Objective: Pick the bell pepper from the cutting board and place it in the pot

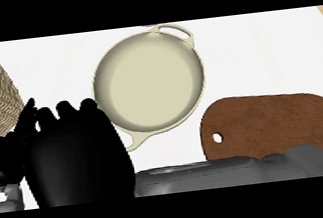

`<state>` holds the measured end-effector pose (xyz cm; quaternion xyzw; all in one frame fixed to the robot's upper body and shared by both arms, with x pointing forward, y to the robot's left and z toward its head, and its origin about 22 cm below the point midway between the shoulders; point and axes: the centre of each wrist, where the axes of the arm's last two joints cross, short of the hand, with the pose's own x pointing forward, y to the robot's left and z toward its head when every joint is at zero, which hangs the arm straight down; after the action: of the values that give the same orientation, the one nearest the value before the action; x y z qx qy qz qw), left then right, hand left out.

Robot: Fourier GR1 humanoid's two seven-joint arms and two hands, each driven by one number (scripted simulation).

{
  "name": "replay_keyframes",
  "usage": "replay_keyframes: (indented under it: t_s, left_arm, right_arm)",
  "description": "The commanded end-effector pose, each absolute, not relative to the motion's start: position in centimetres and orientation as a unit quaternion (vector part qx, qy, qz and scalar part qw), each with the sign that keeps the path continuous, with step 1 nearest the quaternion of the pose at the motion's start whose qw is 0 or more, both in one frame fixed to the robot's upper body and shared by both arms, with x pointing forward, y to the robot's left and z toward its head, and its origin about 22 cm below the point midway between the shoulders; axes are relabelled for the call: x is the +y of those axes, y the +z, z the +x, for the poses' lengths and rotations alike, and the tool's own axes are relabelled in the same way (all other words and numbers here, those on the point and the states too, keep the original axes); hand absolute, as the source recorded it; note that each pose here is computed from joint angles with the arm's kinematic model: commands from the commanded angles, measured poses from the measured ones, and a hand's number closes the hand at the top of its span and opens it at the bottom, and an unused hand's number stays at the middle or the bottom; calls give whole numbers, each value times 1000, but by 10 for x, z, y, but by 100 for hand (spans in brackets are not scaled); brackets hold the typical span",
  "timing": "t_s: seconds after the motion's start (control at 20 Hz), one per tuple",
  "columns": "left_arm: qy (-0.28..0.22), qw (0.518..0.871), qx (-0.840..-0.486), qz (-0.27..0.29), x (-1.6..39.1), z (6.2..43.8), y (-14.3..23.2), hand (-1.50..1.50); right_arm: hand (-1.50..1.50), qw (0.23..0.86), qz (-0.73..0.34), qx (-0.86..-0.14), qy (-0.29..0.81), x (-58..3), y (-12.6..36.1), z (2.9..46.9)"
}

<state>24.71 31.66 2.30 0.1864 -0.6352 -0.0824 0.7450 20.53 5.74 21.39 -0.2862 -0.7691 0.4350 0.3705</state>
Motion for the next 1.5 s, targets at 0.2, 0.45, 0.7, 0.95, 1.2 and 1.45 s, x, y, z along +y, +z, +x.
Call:
replay_keyframes:
  t_s: [0.2, 0.45, 0.7, 0.95, 1.2, 1.45]
  left_arm:
    - [-78, 743, -637, 191, 325, 239, 13, 0]
    - [-86, 739, -642, 187, 319, 246, 16, 0]
    - [-80, 743, -639, 183, 335, 235, 12, 0]
    - [-94, 736, -646, 179, 306, 262, 27, 0]
    - [-99, 732, -652, 171, 298, 253, 21, 0]
    - [-109, 730, -655, 162, 301, 254, 18, 0]
  right_arm:
    - [150, 415, -273, -783, 376, 75, 237, 260]
    - [150, 408, -298, -777, 375, 82, 244, 307]
    - [150, 414, -279, -769, 399, 68, 224, 347]
    - [150, 400, -320, -749, 420, 59, 208, 377]
    - [150, 444, -304, -736, 411, 38, 178, 396]
    - [-150, 501, -261, -723, 398, 31, 179, 405]
